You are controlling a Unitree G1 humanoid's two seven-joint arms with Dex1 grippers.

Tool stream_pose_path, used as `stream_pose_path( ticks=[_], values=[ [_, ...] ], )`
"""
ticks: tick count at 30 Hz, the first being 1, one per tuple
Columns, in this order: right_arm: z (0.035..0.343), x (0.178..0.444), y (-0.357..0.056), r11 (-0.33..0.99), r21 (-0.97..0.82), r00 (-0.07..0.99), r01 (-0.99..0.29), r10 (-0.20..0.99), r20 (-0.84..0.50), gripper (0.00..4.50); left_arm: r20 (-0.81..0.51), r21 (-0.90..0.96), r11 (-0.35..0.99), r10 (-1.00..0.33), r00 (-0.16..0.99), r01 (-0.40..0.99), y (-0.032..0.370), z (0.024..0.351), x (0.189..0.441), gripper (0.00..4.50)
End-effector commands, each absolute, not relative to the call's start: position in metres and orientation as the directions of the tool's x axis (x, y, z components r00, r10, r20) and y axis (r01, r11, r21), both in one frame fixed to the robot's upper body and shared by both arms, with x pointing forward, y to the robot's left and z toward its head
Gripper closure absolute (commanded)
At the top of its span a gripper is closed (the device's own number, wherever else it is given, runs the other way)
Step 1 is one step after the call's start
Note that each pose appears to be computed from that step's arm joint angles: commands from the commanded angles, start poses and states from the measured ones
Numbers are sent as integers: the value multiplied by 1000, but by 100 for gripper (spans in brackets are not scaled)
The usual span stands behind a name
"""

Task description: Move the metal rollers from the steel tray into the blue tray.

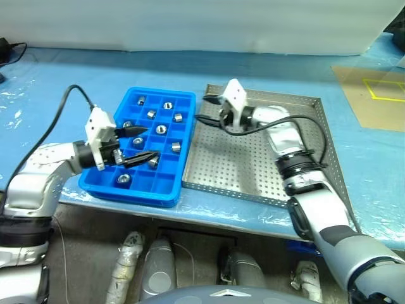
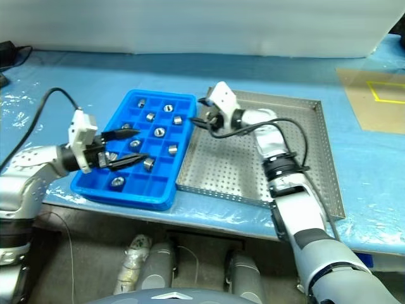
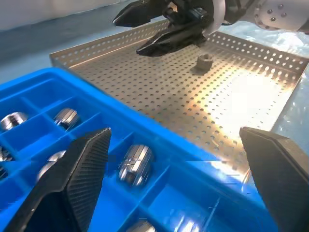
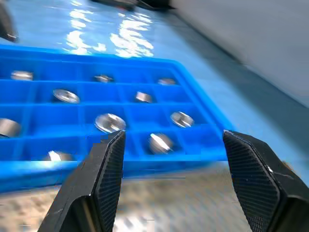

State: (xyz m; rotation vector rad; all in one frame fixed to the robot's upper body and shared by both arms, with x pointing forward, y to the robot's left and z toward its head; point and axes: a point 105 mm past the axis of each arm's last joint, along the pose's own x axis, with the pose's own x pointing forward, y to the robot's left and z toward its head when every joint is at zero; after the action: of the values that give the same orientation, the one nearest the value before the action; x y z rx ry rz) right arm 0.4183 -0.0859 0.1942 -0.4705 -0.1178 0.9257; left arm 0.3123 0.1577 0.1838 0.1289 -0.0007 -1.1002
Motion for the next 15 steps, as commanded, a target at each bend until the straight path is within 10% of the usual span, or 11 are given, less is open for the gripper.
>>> stream_pose_path(
  ticks=[1, 15],
  values=[
    [201, 424, -130, 625, -445, 720, -641, 691, -67, 119, -33, 121, 381, -921, 387, 917, 137, 189, 316, 0],
    [152, 404, -204, 780, -392, 870, -488, 469, -148, 119, -15, 77, 113, -993, 115, 991, 69, 176, 317, 0]
  ],
)
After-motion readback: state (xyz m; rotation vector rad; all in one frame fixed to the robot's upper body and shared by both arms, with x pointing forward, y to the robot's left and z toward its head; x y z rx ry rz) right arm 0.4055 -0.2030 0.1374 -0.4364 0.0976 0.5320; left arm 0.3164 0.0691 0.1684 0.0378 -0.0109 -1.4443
